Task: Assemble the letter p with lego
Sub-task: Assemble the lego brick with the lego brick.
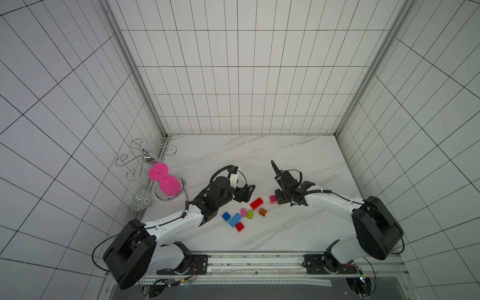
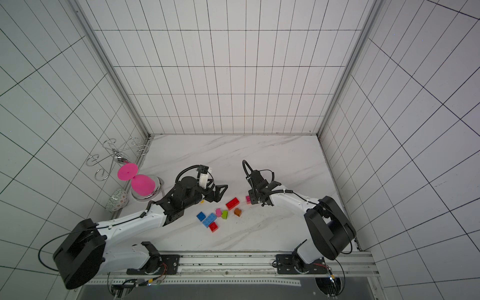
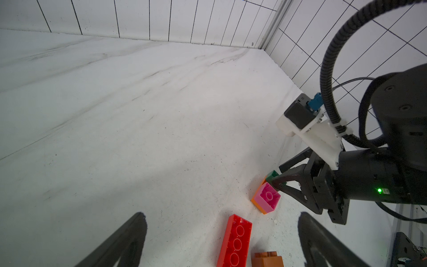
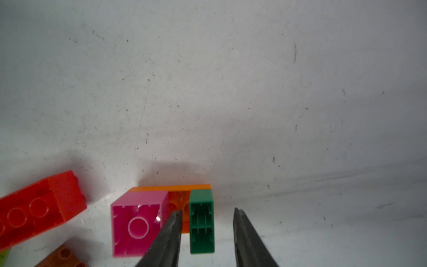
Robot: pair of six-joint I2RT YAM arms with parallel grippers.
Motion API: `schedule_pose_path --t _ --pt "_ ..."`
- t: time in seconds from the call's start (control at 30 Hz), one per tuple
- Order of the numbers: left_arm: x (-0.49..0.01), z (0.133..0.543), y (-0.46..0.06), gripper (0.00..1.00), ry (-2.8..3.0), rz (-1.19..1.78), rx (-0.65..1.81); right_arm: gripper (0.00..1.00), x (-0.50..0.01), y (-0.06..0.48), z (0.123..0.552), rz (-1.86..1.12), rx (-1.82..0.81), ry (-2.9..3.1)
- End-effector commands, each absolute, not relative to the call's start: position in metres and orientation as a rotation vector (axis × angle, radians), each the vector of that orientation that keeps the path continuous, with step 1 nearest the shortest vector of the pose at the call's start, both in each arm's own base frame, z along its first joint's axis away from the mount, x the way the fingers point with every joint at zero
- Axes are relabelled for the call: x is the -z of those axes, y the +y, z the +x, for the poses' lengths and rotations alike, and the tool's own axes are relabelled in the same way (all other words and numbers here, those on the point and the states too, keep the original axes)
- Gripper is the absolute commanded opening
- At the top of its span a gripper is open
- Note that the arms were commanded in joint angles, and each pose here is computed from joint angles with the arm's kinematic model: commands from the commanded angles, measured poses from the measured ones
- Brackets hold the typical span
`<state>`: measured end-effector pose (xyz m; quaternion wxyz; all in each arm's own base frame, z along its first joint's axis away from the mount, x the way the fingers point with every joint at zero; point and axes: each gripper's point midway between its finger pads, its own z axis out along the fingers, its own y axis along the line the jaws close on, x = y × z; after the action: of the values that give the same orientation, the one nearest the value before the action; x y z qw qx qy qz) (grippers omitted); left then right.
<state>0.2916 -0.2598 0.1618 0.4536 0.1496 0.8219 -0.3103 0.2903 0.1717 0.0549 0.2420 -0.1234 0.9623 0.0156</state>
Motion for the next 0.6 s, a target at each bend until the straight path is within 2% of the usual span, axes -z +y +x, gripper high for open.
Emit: schedule_pose_path --t 0.0,0.1,0.3,0.33,0.43,0.5,0.57 --pt "-0.160 0.292 -0.260 0.97 2.022 0.368 0.767 0.45 -0.071 0.170 0.292 -0.315 -0.028 2.612" --pt "-0.162 0.292 -0.260 0.97 2.016 0.367 0.771 0.48 -0.078 0.167 0.292 -0.298 -0.033 2.603" --pt "-0.168 0.290 -0.254 0.97 1.989 0.354 0.751 0.60 -0.106 0.157 0.293 -0.215 -0.128 2.547" --pt "-0.170 0.289 -0.253 0.97 1.981 0.353 0.745 0.63 -0.111 0.156 0.293 -0.201 -0.159 2.540" --pt "-0.175 0.287 -0.251 0.97 1.958 0.350 0.723 0.87 -0.123 0.153 0.292 -0.180 -0.207 2.513" --pt "-0.178 0.286 -0.248 0.97 1.949 0.344 0.713 0.99 -0.128 0.151 0.291 -0.184 -0.222 2.493" --pt "-0.180 0.285 -0.244 0.97 1.944 0.334 0.699 0.99 -0.132 0.149 0.290 -0.177 -0.238 2.473"
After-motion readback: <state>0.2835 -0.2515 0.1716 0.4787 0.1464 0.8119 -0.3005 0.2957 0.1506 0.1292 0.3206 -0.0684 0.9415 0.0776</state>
